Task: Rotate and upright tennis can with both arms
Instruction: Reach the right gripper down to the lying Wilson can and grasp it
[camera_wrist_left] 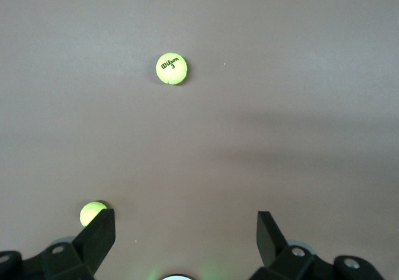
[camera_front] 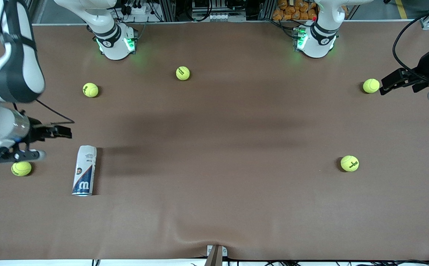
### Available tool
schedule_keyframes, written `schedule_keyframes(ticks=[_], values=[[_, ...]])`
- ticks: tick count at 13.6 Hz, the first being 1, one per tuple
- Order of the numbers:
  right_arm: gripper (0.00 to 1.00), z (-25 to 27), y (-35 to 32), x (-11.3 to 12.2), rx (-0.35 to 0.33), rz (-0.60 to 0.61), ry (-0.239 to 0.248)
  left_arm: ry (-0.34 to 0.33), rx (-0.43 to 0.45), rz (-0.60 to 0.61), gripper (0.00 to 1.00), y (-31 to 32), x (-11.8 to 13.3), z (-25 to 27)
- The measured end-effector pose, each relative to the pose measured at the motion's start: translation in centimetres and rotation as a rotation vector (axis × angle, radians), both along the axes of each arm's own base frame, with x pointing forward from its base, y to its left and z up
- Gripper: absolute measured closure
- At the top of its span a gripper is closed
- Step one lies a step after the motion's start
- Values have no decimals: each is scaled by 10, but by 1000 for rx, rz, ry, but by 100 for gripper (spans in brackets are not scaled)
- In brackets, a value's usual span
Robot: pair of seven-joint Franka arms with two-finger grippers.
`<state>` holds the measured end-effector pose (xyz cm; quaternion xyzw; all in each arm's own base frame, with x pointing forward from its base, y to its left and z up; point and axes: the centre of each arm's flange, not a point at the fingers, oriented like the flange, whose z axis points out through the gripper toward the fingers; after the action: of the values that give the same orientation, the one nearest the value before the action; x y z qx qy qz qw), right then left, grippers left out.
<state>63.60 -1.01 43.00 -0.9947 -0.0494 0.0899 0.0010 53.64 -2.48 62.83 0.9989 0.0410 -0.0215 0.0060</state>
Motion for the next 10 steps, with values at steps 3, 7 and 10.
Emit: schedule_keyframes(ticks=[3, 7, 10], values=[[0, -53, -4, 15, 1, -2, 49, 1, 0, -5, 0, -3, 0, 0], [0, -110, -22, 39, 14, 21, 25, 1, 0, -4, 0, -2, 0, 0], [0, -146, -36, 45, 25, 55, 18, 1, 0, -4, 0, -2, 0, 0]])
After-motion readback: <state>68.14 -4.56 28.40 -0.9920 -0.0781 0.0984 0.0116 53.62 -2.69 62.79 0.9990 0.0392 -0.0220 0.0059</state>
